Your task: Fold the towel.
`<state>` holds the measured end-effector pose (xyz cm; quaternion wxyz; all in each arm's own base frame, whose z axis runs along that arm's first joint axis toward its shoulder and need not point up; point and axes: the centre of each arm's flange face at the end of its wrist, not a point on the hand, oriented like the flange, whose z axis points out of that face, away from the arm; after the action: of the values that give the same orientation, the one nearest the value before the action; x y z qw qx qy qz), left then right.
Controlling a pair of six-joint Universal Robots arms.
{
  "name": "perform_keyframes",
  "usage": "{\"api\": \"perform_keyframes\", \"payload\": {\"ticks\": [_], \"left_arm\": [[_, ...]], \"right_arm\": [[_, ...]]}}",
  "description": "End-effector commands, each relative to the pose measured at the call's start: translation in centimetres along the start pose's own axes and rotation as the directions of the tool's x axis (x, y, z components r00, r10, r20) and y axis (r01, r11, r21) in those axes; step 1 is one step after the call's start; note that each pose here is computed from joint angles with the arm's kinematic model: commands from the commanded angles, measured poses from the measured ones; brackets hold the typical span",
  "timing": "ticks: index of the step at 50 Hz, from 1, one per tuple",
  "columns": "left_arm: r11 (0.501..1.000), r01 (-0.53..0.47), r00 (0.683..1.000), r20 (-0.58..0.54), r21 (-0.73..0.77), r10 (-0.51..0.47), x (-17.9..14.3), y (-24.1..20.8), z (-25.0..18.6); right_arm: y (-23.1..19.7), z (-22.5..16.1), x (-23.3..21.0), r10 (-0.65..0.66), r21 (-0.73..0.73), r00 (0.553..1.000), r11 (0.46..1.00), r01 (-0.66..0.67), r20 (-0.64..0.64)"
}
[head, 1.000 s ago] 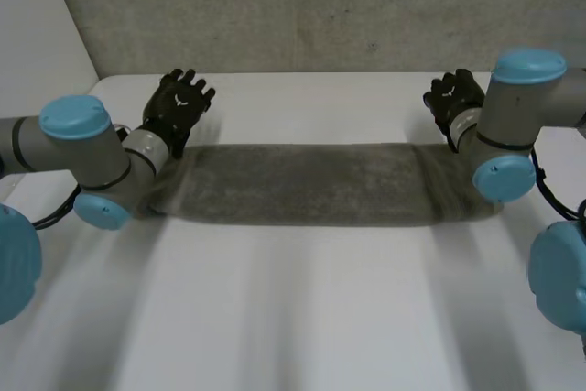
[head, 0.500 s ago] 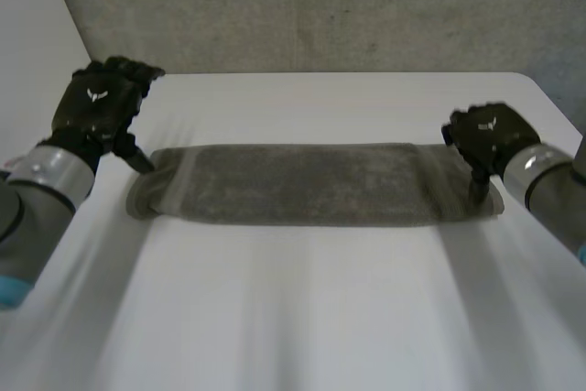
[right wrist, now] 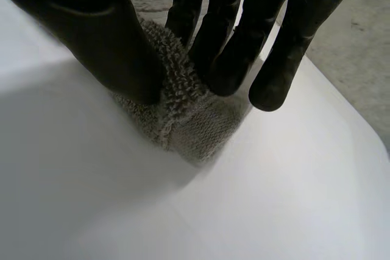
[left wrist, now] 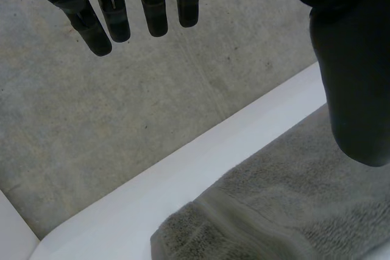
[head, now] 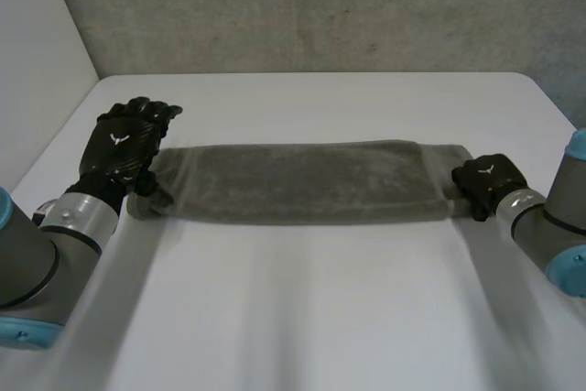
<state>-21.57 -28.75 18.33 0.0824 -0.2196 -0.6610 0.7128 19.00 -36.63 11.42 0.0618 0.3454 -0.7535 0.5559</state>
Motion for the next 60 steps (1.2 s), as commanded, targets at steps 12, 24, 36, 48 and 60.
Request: {"api": "perform_keyframes", "payload": {"ticks": [12, 24, 36, 48, 60], "left_arm": [[1.0, 0.003, 1.0, 0.002, 0.004, -0.003, 0.0, -0.2, -0.3], [1.0, 0.0, 1.0, 0.005, 0.001, 0.0, -0.1, -0.1, -0.3], [1.0, -0.001, 1.0, 0.014, -0.009, 0.001, -0.5, 0.2, -0.1], [1.0, 0.0, 1.0, 0.009, -0.025, 0.0, -0.3, 0.7, -0.1], [1.0, 0.007, 0.997, -0.083, 0.031, -0.004, 2.8, -1.1, -0.7]], "right_arm": [[-6.2, -2.9, 12.0, -0.025, 0.115, 0.931, 0.991, 0.071, -0.363], [-17.4, -5.9, -10.8, -0.273, 0.478, 0.962, 0.849, 0.226, 0.029], [-14.9, -8.6, -26.0, -0.444, 0.567, 0.857, 0.789, 0.235, 0.263], [-18.4, -9.4, -20.1, -0.344, 0.556, 0.925, 0.806, 0.202, 0.161], [-15.0, -9.3, -9.9, -0.042, 0.368, 0.989, 0.93, -0.012, 0.138]]}}
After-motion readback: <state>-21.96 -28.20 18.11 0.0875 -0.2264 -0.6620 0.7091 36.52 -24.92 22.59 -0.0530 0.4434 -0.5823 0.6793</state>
